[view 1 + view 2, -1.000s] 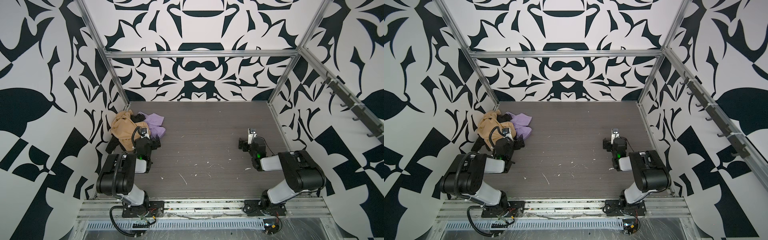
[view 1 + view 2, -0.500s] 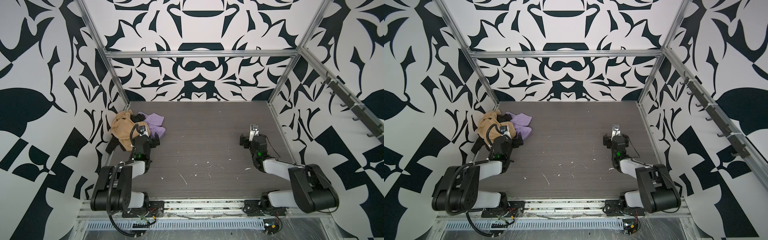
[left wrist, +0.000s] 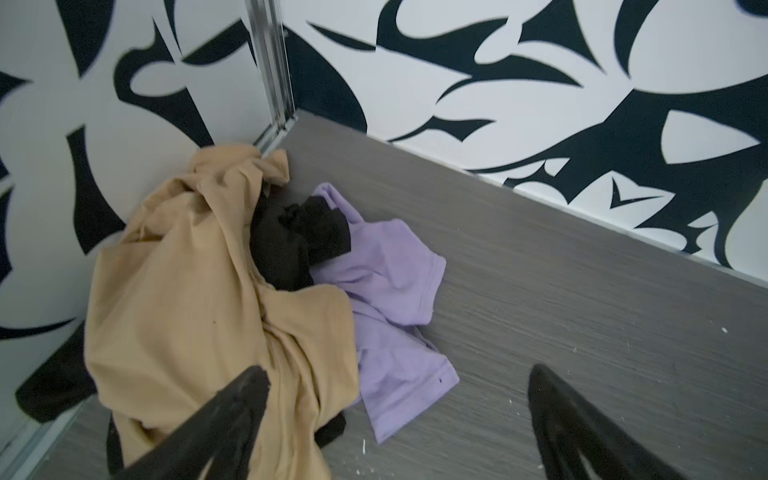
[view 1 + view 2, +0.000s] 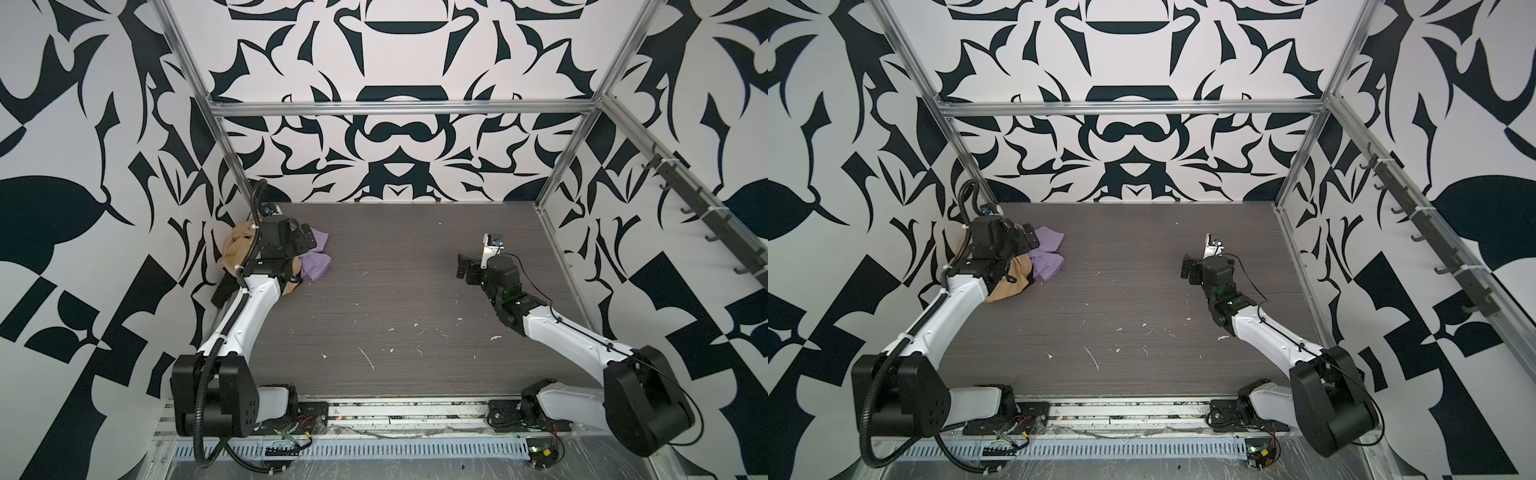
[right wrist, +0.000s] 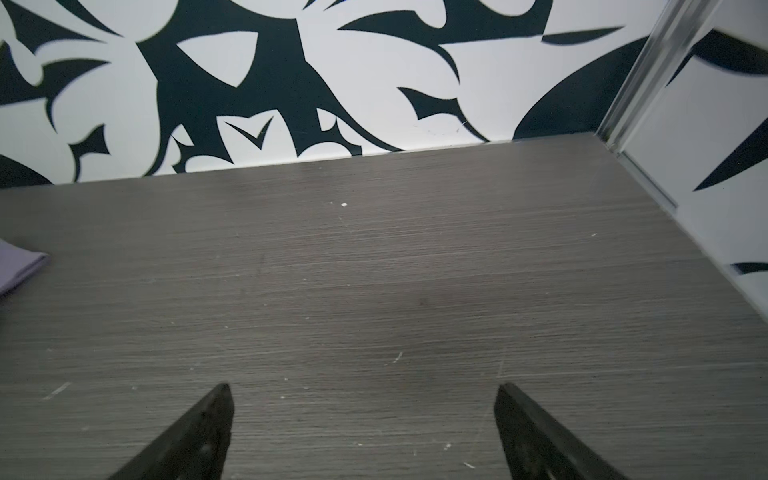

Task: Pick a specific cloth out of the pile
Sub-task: 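Lower the left gripper onto the lavender cloth while the right gripper moves toward the pile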

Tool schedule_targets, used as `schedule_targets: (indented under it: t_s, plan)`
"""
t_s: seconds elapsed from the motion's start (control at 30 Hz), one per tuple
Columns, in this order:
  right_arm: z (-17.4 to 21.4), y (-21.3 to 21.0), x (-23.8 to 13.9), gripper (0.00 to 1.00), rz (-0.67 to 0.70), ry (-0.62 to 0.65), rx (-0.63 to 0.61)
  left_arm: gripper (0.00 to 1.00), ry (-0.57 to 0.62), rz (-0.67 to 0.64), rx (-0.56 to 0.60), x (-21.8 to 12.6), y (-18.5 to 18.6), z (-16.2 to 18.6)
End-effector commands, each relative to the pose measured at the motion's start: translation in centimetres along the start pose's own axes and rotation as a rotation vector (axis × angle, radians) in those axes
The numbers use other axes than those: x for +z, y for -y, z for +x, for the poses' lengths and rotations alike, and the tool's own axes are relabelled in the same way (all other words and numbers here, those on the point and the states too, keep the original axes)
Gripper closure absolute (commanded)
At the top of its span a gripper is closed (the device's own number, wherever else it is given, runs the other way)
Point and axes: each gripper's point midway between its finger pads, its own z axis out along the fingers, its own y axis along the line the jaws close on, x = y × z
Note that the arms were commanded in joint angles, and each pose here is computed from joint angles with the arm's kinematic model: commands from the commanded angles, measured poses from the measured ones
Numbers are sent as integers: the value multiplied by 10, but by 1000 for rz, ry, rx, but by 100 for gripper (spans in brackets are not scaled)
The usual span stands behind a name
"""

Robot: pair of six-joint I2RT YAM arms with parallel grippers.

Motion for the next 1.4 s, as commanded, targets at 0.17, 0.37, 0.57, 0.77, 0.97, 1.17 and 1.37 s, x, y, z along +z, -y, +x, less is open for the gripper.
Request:
schedule_targets:
  t_s: [0.17,0.37,0.57,0.77,0.97,1.17,1.37]
  plan:
    - [16,-53,13,0,-169,-140,226,0,-309,-71,93,11,16,49]
    - [33,-85,23,0,-247,-216,206,2,-410,-139,168,38,18,62]
    - [41,-95,26,0,-255,-262,192,7,-521,-239,223,63,17,77]
    - [46,-95,28,0,-247,-273,202,8,-561,-254,228,84,24,87]
    - [54,-97,31,0,-243,-289,203,8,-608,-295,269,103,23,91]
    - [60,-100,35,0,-243,-300,199,8,-614,-349,315,112,17,92]
    - [68,-103,37,0,-248,-310,195,8,-591,-425,421,116,13,88]
